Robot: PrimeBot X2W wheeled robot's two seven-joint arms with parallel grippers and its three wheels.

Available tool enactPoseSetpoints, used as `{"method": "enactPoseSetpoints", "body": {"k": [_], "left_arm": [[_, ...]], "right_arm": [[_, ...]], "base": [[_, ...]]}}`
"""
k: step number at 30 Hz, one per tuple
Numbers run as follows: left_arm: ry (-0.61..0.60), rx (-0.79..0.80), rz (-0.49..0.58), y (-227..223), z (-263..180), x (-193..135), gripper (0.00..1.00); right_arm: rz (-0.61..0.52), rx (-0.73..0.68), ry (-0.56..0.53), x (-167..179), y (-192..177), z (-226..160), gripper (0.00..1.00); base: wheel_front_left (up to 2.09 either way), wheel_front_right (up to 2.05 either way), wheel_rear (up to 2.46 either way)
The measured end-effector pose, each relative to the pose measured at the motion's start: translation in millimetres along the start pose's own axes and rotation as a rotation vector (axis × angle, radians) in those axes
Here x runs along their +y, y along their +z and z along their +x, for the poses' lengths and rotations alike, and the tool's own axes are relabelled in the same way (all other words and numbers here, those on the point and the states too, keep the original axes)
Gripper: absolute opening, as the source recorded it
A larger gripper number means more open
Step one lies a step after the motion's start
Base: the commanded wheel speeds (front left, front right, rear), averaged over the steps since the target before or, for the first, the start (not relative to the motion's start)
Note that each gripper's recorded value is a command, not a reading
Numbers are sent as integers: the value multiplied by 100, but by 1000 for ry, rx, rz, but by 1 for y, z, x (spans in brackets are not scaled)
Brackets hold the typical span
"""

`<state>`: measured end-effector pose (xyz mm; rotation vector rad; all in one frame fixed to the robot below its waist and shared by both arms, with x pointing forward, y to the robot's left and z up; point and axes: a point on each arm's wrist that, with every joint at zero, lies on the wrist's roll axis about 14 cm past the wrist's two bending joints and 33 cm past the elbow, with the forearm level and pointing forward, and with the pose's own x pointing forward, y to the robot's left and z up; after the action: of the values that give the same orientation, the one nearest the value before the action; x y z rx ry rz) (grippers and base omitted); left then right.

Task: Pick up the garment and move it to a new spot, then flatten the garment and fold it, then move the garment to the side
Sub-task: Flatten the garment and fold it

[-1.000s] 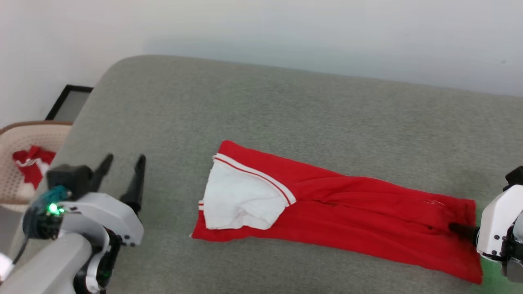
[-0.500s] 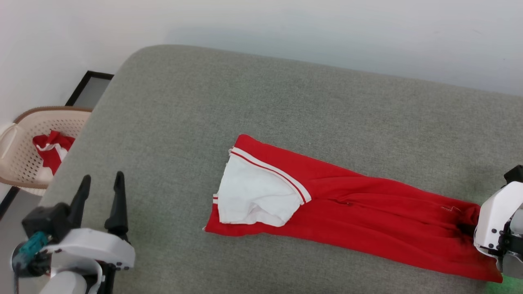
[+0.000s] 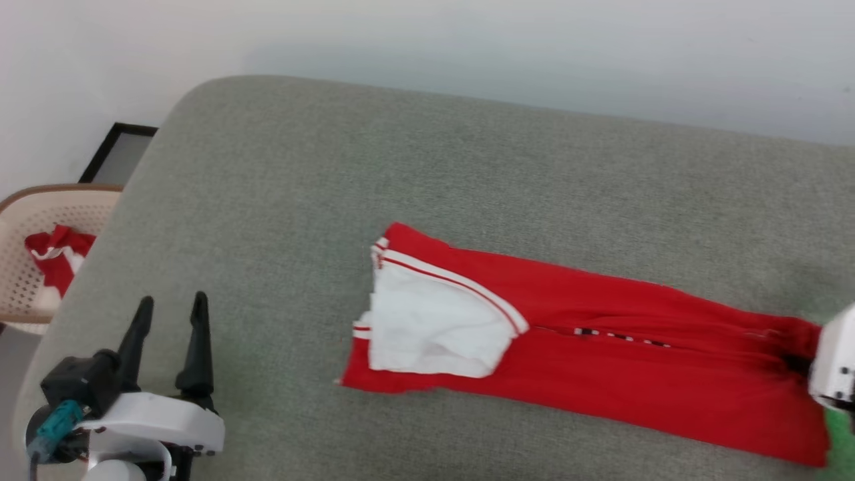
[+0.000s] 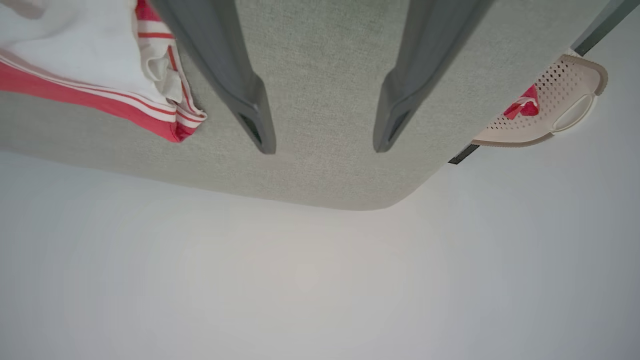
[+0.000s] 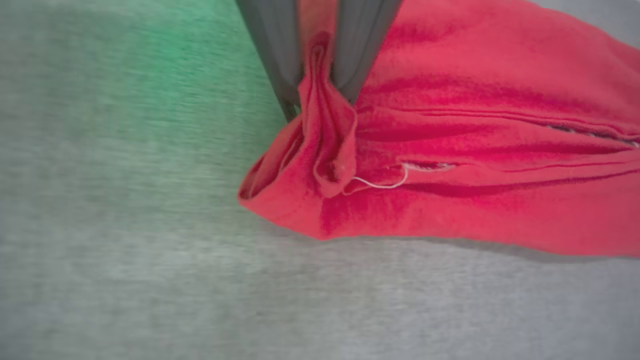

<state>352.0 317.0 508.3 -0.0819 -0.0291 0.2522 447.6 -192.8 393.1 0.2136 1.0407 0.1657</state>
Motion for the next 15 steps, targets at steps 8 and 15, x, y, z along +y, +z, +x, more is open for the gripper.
{"method": "enactPoseSetpoints", "body": {"k": [8, 15], "left_arm": [[-58, 0, -4, -6, 10, -21, 100], [-109, -1, -12, -9, 22, -38, 100]], "right_arm": [[51, -41, -162, -70, 3, -28, 0], [71, -61, -250, -105, 4, -49, 0]], "base": [[0, 0, 0], [0, 0, 0]]}}
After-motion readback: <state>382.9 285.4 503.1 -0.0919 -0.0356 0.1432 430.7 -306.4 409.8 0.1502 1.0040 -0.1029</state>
